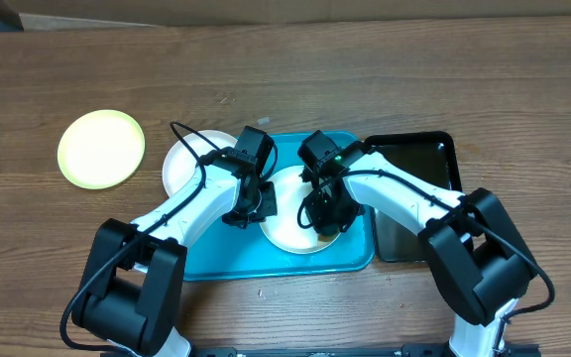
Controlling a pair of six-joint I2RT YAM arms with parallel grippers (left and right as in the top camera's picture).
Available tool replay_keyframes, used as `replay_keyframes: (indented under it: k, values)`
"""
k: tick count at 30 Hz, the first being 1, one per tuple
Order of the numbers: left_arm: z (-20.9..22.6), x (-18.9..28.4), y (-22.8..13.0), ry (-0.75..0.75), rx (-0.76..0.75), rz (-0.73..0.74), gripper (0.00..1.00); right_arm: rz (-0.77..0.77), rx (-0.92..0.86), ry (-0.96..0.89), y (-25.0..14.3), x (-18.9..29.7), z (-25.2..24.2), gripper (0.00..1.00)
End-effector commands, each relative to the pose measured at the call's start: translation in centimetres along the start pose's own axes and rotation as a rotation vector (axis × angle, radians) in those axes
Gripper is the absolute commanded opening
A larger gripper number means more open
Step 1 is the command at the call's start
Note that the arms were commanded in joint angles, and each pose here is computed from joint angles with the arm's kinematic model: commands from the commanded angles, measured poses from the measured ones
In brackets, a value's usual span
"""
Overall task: Clean dirty plates on tray and stack at the side
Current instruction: 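Scrub the held white plate with the sponge in the right gripper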
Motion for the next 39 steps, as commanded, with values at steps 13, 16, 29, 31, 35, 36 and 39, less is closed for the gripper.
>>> replay_keyframes:
  k: [13, 16, 29, 31, 35, 36, 39]
  values:
    - [-0.7, 0.0, 0.1, -0.03, -0.04, 0.007, 0.04, -0.049, -0.177, 0.139, 4.7, 10.4, -5.0, 0.04]
    - [-0.7, 0.0, 0.1, -0.031, -0.039, 0.006, 0.04, -0.062, -0.256, 0.087, 4.2, 11.8, -8.3, 0.04]
    - [-0.8, 0.0, 0.2, -0.033, -0.039, 0.003, 0.04, -0.071, -0.26, 0.148, 4.3, 12.1, -8.7, 0.04]
    - [-0.8, 0.0, 0.1, -0.032, -0.039, 0.003, 0.04, -0.075, -0.227, 0.147, 4.5, 11.5, -7.7, 0.04]
    - [-0.8, 0.0, 0.1, -0.032, -0.039, 0.003, 0.04, -0.082, -0.155, 0.112, 4.4, 9.5, -5.9, 0.04]
    - [-0.8, 0.0, 0.1, -0.032, -0.039, 0.003, 0.04, -0.086, -0.135, 0.095, 4.4, 8.7, -5.4, 0.04]
    - [-0.8, 0.0, 0.1, -0.032, -0.04, 0.003, 0.04, -0.104, -0.086, 0.039, 4.2, 6.7, -4.8, 0.04]
Point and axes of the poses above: each gripper's point midway between its finger pads, its own x axis back along the fingers, its own z axis along the line the jaws close on, y = z × x, the point moved 4 cm from there along x, back along the fingers, and after that the axes turned 8 degrees about -x, right-handed, at the moved point
